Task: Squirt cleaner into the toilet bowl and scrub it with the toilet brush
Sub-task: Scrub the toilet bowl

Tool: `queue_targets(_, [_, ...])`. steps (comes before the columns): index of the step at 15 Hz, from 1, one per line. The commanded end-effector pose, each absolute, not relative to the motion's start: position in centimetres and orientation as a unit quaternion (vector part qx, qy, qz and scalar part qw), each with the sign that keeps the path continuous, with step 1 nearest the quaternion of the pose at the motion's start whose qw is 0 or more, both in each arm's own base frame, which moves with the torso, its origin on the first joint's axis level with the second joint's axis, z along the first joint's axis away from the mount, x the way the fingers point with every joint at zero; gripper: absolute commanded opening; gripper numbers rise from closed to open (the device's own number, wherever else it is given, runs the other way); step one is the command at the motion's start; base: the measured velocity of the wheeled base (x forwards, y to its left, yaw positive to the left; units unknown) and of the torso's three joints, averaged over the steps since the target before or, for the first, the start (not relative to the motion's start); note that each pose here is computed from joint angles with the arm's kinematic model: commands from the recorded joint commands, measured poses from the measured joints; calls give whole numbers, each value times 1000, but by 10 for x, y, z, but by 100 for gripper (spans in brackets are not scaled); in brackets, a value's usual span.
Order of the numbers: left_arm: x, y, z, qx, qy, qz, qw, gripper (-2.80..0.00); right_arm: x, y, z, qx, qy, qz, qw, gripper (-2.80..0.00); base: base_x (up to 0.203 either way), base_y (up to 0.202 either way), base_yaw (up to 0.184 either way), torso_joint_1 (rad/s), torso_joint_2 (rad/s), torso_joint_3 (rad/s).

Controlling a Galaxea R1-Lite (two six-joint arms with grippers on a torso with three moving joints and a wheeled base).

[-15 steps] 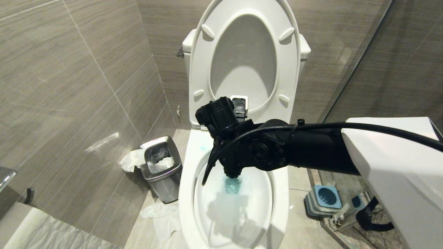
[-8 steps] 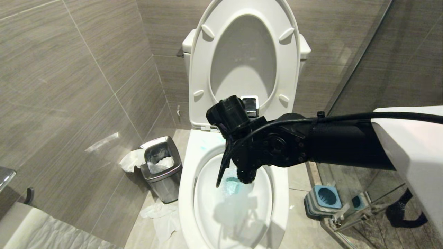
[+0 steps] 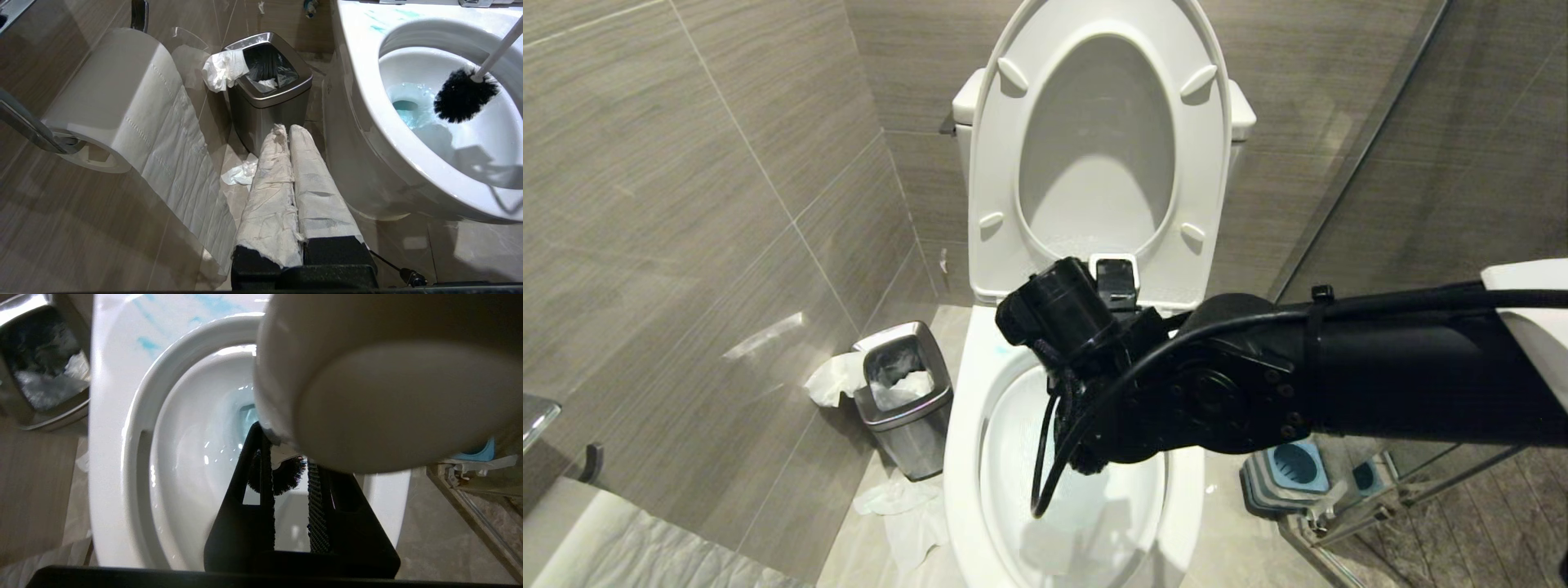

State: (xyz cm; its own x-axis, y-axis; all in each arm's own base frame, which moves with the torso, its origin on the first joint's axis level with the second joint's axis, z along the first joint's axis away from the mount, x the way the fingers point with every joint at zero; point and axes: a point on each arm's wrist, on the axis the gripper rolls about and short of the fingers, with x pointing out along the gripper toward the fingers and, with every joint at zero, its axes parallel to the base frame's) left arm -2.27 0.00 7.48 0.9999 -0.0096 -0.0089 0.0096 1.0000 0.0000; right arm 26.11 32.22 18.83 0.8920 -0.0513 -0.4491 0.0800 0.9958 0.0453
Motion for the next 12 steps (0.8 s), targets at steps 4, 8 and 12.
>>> queue_targets(4, [-22,0,74,0,6,-5,1000,-280,240,355,185,34,228,10,973,-280,0,0,0,0,0,0])
queue_targets(8, [-22,0,74,0,6,-5,1000,-280,261,382,179,39,210,18,977,-280,0,0,0,0,0,0])
queue_targets(12, [-22,0,74,0,6,-5,1000,-280,289,376,171,19,202,-4,979,-280,0,0,0,0,0,0])
